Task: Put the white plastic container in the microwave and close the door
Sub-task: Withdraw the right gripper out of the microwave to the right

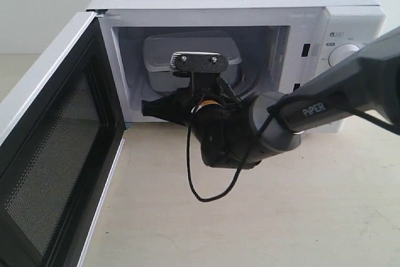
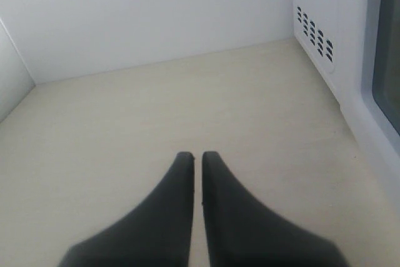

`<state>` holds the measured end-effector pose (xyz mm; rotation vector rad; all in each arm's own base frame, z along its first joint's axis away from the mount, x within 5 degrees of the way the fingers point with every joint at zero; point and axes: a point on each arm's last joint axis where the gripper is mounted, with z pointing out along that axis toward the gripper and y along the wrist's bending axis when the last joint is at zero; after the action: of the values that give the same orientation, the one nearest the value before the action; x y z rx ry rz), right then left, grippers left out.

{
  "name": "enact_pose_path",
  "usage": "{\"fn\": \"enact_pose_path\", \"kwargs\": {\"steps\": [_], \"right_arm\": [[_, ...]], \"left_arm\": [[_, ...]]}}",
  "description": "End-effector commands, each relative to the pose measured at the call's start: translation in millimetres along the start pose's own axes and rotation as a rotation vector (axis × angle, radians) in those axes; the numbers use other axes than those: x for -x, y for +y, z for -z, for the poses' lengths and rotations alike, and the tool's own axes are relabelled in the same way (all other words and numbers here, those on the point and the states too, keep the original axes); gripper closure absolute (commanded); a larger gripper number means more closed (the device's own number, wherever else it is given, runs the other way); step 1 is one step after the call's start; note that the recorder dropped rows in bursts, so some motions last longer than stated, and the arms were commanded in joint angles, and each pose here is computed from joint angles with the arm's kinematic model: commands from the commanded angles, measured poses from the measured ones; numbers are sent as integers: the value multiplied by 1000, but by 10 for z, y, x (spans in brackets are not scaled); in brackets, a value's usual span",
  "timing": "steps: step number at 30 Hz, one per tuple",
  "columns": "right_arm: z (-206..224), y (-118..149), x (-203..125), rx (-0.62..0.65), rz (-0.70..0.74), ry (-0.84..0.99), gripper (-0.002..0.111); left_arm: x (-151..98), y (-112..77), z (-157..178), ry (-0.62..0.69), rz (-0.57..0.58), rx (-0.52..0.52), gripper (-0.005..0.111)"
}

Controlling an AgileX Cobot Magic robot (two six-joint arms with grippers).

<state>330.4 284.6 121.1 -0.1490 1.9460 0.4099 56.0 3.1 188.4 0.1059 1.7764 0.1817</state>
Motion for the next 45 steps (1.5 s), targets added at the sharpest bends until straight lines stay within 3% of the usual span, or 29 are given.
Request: {"fn": "enact_pose_path", "kwargs": {"steps": [1,10,23,38,43,45], "right_arm": [[305,3,97,4,7,-51,108],[1195,-115,164,64,-83,3,108],[2317,-37,566,366,-110,210,108],[2546,-73,785,420,-141,117,108],[2573,-114,817,425,19,82,108],[2592,-224,869,400,18,89,108]], "left_arm": [[-8,1,-6,1,11,3,102],[-8,1,-6,1,11,3,102],[-8,1,-6,1,11,3,102],[-8,1,-6,1,11,3,102],[-8,1,-6,1,11,3,102],[-8,1,-6,1,11,3,102]]}}
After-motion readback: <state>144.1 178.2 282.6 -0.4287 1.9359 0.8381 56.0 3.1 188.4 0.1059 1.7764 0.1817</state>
